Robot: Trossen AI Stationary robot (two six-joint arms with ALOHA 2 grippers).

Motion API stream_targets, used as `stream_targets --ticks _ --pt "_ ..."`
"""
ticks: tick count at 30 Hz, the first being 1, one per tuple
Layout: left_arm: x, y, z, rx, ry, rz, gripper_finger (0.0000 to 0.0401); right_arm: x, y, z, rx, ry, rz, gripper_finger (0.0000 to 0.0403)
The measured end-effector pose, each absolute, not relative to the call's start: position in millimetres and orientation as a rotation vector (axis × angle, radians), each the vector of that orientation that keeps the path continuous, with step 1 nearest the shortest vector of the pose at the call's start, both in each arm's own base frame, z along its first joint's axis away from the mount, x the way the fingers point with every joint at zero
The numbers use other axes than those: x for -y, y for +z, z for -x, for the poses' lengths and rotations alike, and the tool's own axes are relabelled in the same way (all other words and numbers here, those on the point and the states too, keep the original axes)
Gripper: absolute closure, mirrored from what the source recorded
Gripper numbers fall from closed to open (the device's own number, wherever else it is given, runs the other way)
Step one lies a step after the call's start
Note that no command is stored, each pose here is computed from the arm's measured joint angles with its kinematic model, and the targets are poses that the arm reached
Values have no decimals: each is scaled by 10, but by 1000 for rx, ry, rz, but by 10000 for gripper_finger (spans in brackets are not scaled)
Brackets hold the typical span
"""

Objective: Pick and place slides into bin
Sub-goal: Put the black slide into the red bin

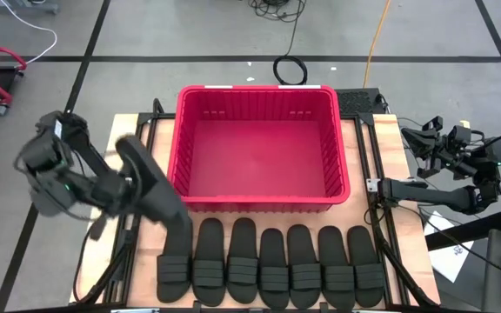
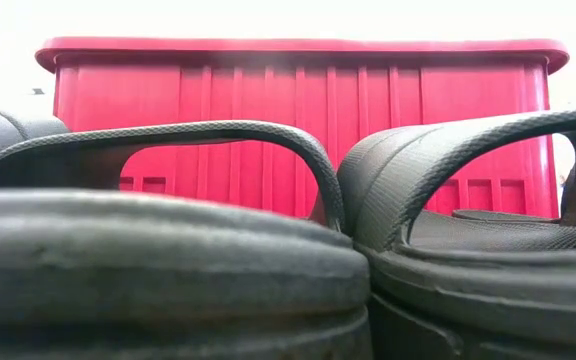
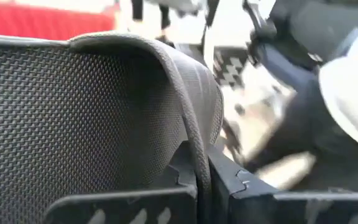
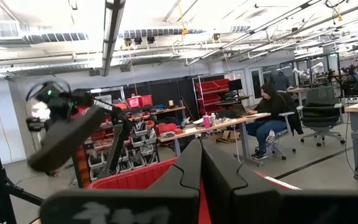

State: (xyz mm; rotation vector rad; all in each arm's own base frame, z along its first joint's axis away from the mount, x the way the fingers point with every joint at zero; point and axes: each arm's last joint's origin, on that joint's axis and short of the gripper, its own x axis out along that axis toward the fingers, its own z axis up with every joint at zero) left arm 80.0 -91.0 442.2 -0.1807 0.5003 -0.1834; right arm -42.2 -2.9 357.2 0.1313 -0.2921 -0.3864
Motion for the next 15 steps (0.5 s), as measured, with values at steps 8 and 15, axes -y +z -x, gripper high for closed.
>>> stream_targets --ticks 8,15 --pt "479 4966 -787 -249 -6 -150 401 29 3572 423 292 -388 -131 403" --pt "182 5420 -644 -39 55 -314 401 30 3572 423 289 -392 -117 403"
